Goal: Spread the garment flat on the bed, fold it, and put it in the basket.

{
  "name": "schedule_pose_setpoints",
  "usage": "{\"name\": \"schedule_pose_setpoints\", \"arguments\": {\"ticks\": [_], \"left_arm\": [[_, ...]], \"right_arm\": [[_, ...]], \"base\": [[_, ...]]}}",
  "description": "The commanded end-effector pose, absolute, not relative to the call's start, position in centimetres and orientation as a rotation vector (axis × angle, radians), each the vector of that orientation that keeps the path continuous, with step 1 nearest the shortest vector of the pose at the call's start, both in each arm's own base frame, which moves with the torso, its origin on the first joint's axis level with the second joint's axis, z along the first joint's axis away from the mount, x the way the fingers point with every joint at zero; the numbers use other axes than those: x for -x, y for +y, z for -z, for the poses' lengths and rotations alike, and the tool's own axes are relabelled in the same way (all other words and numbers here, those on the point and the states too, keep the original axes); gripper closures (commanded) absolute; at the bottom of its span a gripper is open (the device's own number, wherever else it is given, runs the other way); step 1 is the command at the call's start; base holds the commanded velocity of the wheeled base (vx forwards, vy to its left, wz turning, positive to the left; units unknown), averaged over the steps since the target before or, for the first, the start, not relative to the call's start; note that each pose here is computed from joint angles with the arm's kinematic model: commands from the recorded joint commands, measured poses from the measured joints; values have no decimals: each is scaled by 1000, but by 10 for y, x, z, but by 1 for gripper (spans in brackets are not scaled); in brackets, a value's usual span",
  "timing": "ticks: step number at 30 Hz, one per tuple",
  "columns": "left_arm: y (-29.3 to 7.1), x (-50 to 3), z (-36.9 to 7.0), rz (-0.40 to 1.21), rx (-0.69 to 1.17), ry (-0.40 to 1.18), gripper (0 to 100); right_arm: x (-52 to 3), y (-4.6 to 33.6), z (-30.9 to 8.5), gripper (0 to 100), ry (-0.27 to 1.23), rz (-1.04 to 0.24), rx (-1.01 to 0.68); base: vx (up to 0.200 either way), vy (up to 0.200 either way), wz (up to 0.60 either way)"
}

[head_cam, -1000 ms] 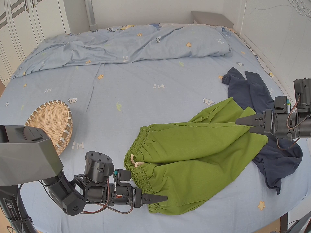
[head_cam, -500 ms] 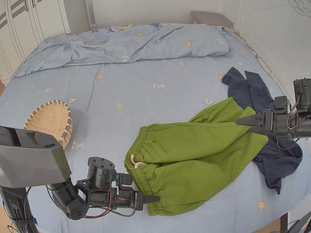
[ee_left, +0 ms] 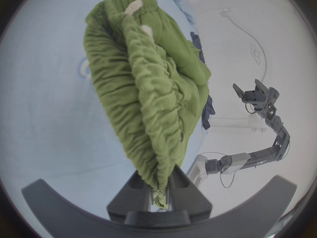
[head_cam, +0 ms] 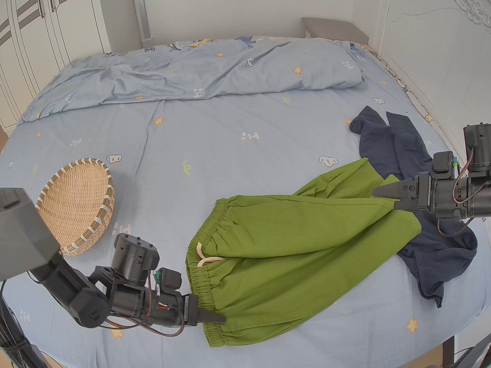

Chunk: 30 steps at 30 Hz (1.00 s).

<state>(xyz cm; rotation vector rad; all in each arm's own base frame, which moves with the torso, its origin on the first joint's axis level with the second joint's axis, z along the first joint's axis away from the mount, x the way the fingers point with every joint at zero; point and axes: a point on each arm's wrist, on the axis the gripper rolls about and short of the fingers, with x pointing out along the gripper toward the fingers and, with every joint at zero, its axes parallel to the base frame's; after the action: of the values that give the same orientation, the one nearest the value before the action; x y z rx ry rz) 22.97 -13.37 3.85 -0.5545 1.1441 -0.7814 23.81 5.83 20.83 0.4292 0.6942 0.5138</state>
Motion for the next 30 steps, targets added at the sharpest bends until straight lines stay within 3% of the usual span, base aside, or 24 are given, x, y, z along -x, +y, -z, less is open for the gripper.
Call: {"name": "schedule_pose_setpoints", "arguments": {"ticks": [1, 12, 16, 23, 30], "left_arm": [[-80, -228, -95, 743, 609, 1062, 100], [-13, -208, -73, 556, 601, 1073, 100], [10, -200, -67, 525, 620, 1036, 100], [21, -205, -70, 514, 636, 993, 100], [20, -209, -69, 523, 631, 994, 100]], "right_arm": [[-235, 64, -203, 0, 725, -535, -425], [-228, 69, -189, 0, 793, -566, -426], [-219, 63, -166, 0, 892, -572, -459], [-213, 47, -124, 0, 1016, -534, -429], [-219, 31, -89, 0, 1115, -607, -449]], "base": [[0, 0, 0], [0, 0, 0], [0, 0, 0], [0, 0, 0], [0, 0, 0]]}}
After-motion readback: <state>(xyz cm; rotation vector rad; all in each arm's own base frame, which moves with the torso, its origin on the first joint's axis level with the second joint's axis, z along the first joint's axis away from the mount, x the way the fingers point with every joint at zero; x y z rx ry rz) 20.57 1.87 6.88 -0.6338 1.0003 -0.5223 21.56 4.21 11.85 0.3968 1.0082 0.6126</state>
